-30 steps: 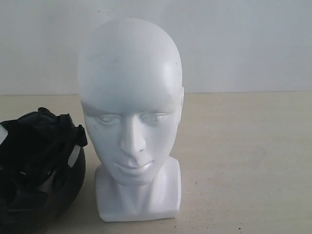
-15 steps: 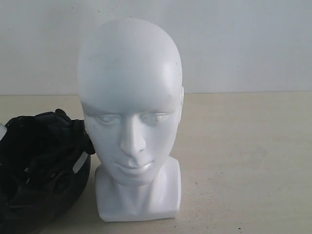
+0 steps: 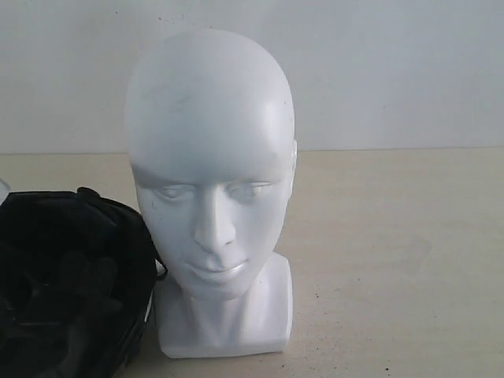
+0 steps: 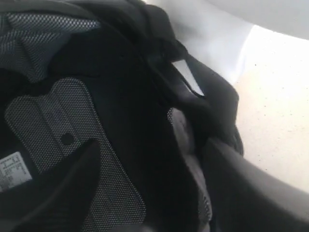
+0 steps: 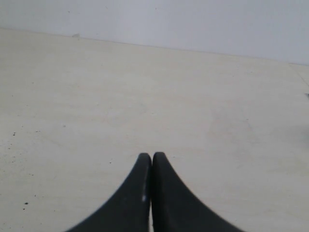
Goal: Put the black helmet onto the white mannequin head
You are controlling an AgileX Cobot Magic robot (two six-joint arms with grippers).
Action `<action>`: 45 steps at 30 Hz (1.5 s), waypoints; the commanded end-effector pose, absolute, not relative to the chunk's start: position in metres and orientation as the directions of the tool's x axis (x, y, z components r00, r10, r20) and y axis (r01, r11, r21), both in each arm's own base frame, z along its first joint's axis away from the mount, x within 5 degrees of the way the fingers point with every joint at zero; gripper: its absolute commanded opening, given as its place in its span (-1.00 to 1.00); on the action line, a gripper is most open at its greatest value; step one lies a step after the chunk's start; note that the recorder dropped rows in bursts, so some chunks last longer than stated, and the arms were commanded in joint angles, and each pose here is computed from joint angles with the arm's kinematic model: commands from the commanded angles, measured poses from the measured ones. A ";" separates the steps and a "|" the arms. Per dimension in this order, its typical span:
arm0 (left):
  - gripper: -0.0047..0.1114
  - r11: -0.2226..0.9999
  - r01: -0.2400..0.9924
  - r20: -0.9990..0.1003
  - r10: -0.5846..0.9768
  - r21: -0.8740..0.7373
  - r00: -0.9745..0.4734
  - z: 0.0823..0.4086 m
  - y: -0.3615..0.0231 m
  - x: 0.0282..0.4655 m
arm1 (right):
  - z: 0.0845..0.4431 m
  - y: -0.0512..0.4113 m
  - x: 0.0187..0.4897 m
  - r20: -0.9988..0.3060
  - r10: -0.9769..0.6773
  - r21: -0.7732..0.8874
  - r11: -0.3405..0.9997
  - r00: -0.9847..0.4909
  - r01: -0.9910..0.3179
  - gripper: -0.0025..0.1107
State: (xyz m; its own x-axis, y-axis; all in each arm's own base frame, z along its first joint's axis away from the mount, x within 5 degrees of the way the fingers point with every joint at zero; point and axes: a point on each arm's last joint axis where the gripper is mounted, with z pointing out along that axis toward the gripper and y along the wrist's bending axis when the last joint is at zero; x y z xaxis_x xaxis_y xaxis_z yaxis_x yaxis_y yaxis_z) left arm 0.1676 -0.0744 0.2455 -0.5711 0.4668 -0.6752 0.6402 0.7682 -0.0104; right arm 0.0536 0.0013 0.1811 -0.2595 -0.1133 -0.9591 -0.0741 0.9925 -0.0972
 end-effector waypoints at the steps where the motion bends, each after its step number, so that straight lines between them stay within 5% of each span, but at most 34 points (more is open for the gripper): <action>1: 0.25 0.763 0.645 -0.678 0.453 -0.040 -0.578 0.249 -0.076 0.165 | 0.182 0.001 0.054 -0.963 -0.116 -0.102 0.992 -0.244 -0.069 -0.96; 14: 0.28 0.728 0.627 -0.647 0.341 -0.277 -0.682 0.251 -0.089 0.154 | 0.182 0.001 0.054 -0.963 -0.116 -0.102 0.992 -0.244 -0.069 -0.96; 45: 0.28 0.711 0.564 -0.614 0.236 -0.419 -0.753 0.246 -0.099 0.165 | 0.182 0.001 0.054 -0.963 -0.116 -0.102 0.992 -0.244 -0.069 -0.96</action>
